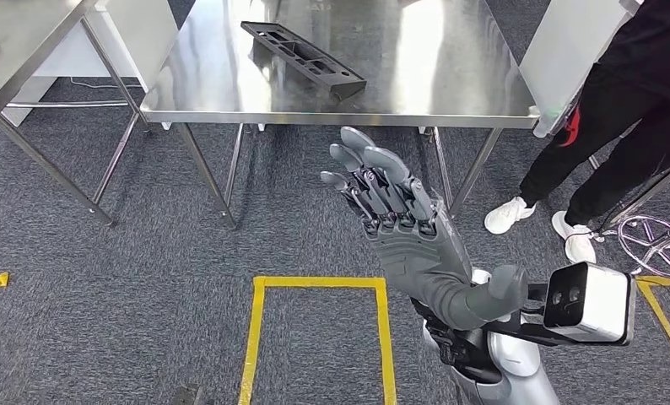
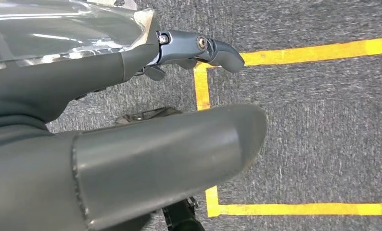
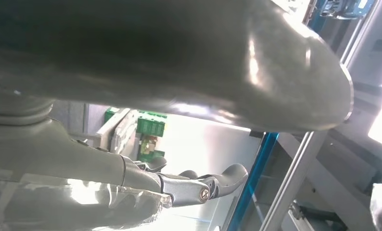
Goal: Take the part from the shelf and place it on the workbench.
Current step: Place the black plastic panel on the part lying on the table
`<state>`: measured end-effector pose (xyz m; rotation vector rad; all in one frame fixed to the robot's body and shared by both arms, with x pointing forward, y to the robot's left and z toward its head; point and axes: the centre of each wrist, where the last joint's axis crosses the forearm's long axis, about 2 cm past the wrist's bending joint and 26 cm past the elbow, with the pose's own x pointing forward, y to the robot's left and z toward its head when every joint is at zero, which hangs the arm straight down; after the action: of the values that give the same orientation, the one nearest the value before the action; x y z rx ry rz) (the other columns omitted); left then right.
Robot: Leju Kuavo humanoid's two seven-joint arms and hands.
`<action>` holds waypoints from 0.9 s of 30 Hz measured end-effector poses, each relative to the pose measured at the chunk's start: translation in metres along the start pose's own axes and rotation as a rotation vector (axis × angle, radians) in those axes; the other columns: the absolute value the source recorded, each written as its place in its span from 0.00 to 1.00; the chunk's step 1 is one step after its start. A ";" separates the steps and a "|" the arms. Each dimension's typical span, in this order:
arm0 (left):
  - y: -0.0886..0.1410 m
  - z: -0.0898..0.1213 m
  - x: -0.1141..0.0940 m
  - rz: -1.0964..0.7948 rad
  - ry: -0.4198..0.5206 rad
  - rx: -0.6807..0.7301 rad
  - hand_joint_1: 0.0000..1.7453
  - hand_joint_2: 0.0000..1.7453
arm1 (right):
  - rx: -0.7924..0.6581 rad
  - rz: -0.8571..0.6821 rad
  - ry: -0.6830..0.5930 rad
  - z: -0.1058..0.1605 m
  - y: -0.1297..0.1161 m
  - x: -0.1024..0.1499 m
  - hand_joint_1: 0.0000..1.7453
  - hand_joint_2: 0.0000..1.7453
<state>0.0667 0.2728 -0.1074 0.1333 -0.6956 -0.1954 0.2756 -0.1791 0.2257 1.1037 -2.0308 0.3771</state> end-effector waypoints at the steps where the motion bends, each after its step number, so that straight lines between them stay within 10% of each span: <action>1: 0.000 -0.001 0.001 0.000 -0.002 0.001 0.00 0.00 | 0.001 0.002 -0.002 0.000 0.000 0.000 0.00 0.00; 27: -0.001 0.004 -0.007 0.013 0.008 0.021 0.00 0.00 | 0.036 -0.008 0.005 -0.005 0.009 -0.004 0.00 0.00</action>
<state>0.0585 0.2731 -0.1086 0.1494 -0.6907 -0.1754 0.2718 -0.1684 0.2268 1.1308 -2.0222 0.4134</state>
